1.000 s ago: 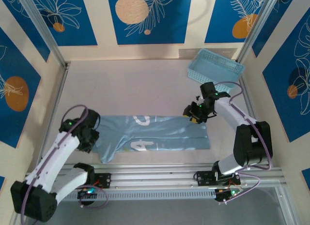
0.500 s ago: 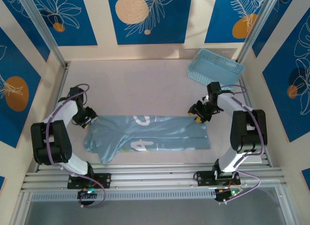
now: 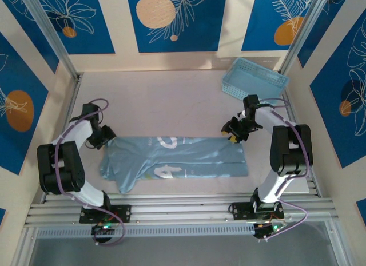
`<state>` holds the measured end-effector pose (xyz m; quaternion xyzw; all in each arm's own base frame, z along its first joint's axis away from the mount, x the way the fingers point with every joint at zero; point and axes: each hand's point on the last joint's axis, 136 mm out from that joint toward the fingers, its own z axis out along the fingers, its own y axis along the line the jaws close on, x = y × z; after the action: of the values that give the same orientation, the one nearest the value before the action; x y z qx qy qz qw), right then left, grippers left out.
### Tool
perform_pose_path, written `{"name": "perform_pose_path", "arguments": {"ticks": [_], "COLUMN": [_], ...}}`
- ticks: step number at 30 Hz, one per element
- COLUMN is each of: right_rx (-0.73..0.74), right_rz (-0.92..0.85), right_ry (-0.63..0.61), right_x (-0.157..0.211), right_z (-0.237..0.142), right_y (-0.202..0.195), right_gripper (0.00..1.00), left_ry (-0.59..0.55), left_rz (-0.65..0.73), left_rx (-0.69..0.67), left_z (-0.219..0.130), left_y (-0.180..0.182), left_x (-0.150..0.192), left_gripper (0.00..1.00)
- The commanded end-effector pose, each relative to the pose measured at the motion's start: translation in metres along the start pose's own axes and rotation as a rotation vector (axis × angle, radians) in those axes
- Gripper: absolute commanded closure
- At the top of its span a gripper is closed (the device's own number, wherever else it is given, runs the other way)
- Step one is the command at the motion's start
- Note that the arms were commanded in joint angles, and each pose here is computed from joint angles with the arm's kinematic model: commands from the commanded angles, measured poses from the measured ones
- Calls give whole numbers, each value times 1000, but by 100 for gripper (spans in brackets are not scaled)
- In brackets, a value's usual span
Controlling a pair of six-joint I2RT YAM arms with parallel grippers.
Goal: Fold and stack the t-shirts
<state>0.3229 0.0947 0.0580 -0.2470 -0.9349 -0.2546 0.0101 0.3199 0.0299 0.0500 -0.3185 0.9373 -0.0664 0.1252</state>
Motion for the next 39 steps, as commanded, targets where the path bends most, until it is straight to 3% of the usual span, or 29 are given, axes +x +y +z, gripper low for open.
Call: {"name": "perform_pose_path", "arguments": {"ticks": [1, 9, 13, 23, 31, 33, 35, 39], "right_rx": [20, 129, 193, 279, 235, 207, 183, 116], "right_rz": [6, 68, 113, 164, 97, 62, 13, -72], "right_ry": [7, 10, 34, 38, -26, -41, -84, -170], "right_x": [-4, -13, -18, -39, -96, -108, -114, -100], "right_z": [-2, 8, 14, 21, 19, 13, -1, -36], "right_y": [-2, -28, -40, -50, -22, -6, 13, 50], "right_gripper": [57, 62, 69, 77, 79, 77, 70, 58], "left_ry": [-15, -5, -5, 56, 45, 2, -70, -144], "left_rz": [3, -5, -29, -85, -59, -45, 1, 153], "left_rx": [5, -133, -223, -178, -137, -150, -159, -109], "left_z": [6, 17, 14, 26, 31, 20, -4, -50], "left_y": [-5, 19, 38, 29, -2, -6, -16, -43], "left_x": [-14, -18, -18, -19, -68, -82, -91, -62], "left_gripper": [54, 90, 99, 95, 92, 86, 73, 69]}}
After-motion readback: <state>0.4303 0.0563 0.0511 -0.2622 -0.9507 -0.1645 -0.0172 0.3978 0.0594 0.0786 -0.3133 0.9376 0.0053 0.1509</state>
